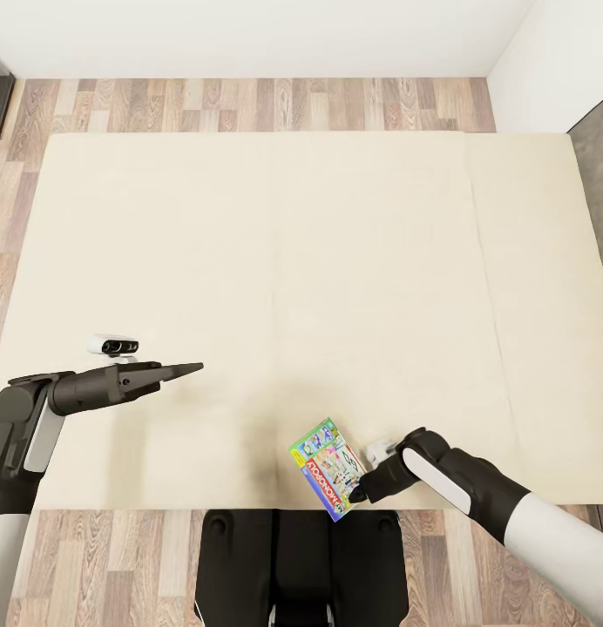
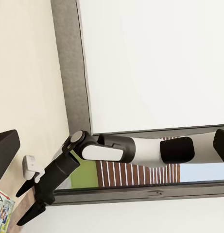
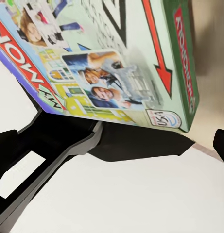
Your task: Put all the toys in the child's room - the three board games (two on the bed and one on the table), the two jigsaw puzzles on the table, and the tennis ball on the table - inside the toy box on the table in the child's room.
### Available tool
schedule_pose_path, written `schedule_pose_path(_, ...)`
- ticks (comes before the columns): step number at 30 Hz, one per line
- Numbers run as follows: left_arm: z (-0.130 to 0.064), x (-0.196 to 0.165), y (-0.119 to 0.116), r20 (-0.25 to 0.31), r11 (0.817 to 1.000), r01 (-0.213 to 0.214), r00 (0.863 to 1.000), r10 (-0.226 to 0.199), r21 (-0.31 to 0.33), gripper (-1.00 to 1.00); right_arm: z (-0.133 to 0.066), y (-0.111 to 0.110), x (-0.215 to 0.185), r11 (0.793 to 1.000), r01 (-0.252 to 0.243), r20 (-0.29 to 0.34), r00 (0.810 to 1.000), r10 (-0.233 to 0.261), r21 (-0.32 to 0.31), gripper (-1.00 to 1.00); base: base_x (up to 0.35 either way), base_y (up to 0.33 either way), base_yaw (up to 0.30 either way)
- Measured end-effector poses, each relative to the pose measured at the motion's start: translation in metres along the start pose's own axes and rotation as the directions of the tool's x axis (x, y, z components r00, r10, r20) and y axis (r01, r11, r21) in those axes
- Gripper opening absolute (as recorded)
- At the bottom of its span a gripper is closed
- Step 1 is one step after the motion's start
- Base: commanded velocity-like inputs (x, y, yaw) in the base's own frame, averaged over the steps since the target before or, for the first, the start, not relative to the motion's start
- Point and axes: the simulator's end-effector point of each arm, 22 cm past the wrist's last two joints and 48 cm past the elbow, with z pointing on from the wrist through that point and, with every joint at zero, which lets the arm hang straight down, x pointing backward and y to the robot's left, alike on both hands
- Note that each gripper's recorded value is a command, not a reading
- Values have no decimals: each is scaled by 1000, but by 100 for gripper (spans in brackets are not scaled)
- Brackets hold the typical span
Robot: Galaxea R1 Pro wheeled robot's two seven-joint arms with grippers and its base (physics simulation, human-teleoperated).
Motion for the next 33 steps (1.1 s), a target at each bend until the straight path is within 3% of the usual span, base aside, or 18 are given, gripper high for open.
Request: schedule_pose_path(33,0,0,0,-1,1000,0,1000,0,0,100,7,-6,-2,1000,-13,21,1000,13,15,100,0,0,0)
